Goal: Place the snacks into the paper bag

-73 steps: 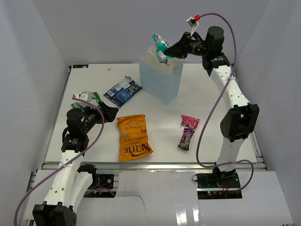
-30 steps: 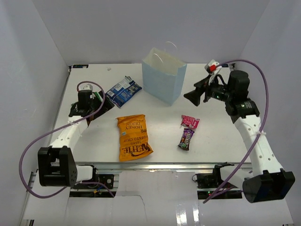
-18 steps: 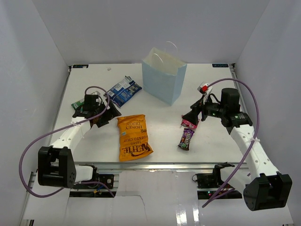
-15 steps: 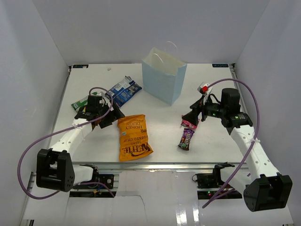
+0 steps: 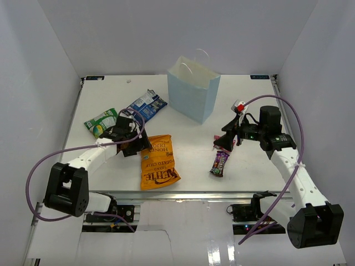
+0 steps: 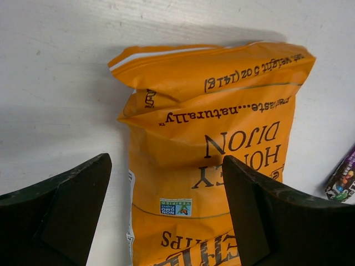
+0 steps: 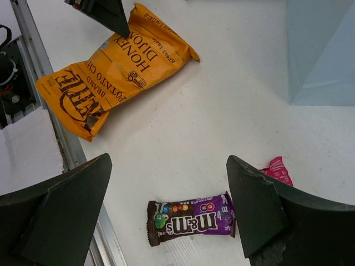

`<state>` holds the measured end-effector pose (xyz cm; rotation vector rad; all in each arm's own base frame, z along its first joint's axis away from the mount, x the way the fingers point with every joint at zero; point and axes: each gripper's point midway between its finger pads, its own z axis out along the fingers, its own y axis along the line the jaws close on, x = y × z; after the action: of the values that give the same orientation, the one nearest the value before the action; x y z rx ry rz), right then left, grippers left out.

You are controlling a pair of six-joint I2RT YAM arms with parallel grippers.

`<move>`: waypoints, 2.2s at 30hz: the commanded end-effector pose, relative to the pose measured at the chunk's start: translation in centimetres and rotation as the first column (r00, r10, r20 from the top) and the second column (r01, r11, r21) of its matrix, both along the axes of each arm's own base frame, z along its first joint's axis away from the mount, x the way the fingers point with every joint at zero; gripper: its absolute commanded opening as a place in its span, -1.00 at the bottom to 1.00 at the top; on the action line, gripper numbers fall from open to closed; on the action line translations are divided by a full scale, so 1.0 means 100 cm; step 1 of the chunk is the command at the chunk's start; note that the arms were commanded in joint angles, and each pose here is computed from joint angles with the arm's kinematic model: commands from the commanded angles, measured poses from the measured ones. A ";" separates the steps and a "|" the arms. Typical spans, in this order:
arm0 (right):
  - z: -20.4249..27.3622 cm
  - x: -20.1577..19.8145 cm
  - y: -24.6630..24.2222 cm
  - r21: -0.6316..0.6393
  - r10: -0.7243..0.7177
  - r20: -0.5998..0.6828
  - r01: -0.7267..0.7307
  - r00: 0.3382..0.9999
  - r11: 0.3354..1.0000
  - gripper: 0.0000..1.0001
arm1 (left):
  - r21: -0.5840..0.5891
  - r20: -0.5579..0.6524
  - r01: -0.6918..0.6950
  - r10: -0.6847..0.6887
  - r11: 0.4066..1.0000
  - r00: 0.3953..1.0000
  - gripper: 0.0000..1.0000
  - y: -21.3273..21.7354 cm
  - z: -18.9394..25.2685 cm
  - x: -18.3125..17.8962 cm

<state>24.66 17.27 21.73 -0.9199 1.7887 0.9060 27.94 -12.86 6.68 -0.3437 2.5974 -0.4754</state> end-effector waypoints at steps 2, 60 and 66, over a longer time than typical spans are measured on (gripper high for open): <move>0.002 0.001 0.003 0.017 0.033 0.027 -0.033 0.999 0.999 0.80 | -0.010 -0.017 0.037 -0.037 0.999 0.999 0.83 -0.008 -0.012 -0.003; 0.039 0.001 0.121 0.461 0.212 -0.116 -0.137 0.970 0.877 0.82 | -0.438 0.741 0.715 -0.233 0.545 0.630 -0.77 -0.136 0.249 -0.046; 0.066 -0.024 0.124 0.539 0.377 0.007 -0.321 0.926 0.779 0.85 | -0.442 0.734 0.722 -0.248 0.532 0.633 -0.76 -0.139 0.245 -0.047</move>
<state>24.04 29.48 24.18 -0.7288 1.5589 1.5611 23.82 -26.40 27.61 0.2757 1.8337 -1.5307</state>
